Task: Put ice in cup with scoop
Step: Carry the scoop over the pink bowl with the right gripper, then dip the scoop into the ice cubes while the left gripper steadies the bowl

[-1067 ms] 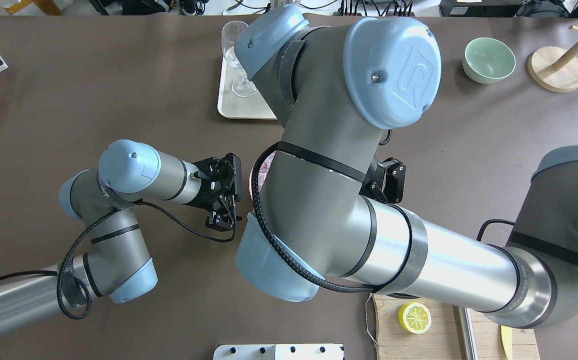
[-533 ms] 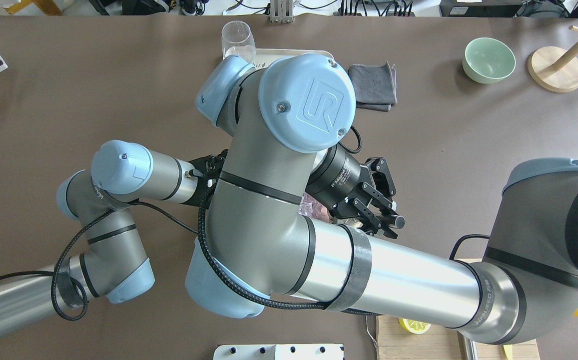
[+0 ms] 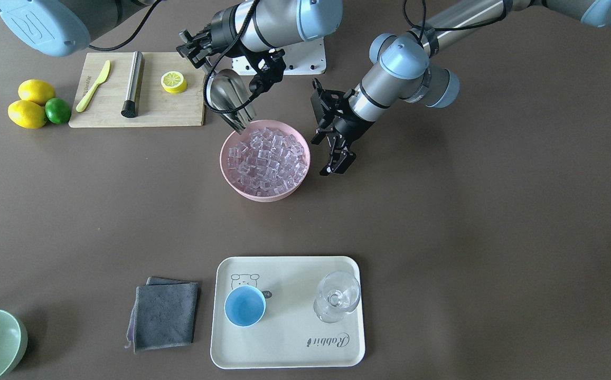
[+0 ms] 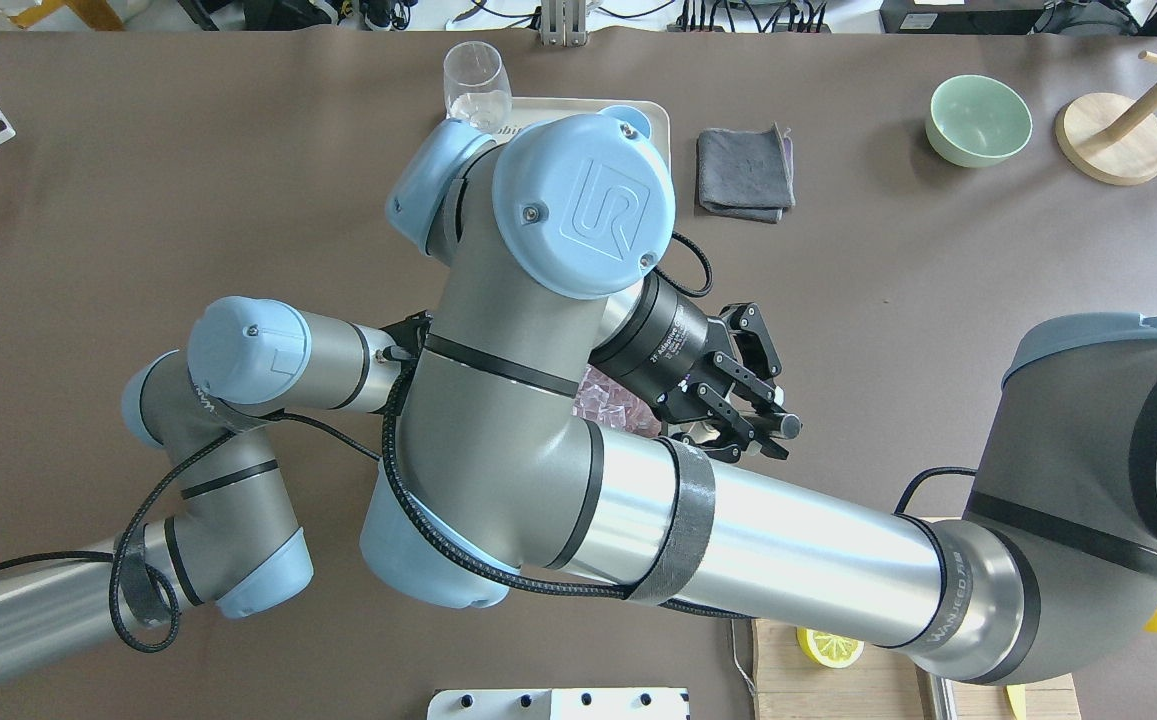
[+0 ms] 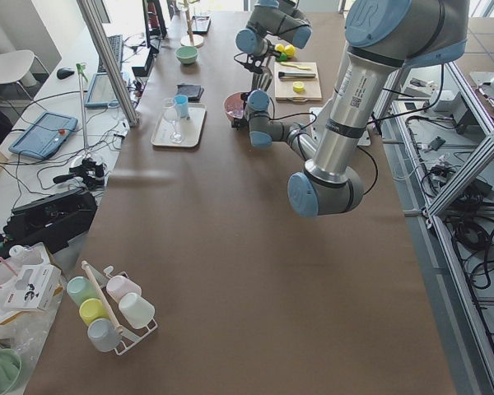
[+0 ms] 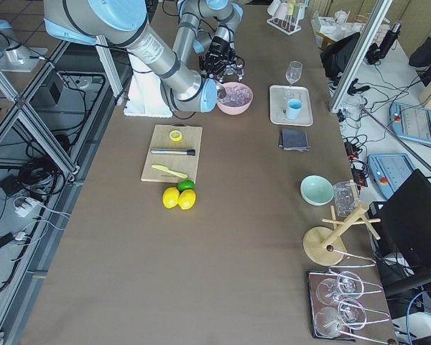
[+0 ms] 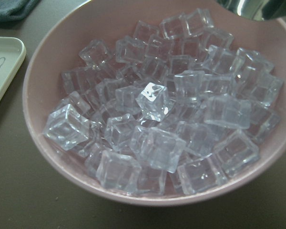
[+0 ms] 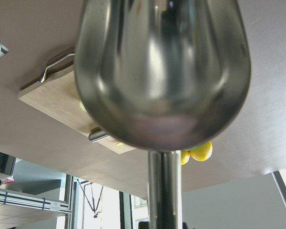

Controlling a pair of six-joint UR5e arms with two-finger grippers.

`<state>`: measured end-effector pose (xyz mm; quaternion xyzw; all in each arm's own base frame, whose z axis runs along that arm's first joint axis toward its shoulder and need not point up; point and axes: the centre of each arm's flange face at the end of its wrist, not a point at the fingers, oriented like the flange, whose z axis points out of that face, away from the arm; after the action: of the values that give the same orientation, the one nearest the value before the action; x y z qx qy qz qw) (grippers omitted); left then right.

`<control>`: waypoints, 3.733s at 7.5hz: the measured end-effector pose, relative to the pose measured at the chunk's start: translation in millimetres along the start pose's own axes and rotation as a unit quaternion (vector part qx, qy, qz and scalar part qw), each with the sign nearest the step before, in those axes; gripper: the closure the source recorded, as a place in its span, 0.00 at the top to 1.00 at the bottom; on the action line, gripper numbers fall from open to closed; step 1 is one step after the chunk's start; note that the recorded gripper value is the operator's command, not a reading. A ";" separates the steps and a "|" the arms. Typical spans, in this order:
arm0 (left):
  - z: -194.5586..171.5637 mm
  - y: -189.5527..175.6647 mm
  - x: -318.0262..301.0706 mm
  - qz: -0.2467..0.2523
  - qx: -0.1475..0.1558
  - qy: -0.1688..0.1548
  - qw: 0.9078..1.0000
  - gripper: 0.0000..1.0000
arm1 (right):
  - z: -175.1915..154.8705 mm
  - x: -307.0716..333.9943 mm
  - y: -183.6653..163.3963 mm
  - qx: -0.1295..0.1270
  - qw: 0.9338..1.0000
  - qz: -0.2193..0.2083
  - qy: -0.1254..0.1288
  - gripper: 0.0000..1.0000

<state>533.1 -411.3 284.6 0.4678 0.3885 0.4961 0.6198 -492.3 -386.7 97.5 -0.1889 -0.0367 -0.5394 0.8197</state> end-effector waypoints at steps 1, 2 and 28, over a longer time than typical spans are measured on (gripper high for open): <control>0.4 0.0 0.3 0.001 0.000 -0.001 1.000 0.98 | -2.7 1.3 -8.1 -0.005 1.000 0.001 0.004 0.00; 0.9 0.4 0.5 0.000 0.000 -0.001 1.000 0.98 | -6.8 2.0 -16.9 -0.009 1.000 0.002 0.006 0.00; -6.1 11.1 2.6 0.006 0.019 -0.027 0.999 0.98 | 94.9 32.8 -51.9 0.174 0.984 -0.024 0.027 0.00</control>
<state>525.1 -406.8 293.7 0.4949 0.3785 0.4794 0.6181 -511.7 -400.1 208.0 -0.0277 -0.1121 -0.5491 0.8277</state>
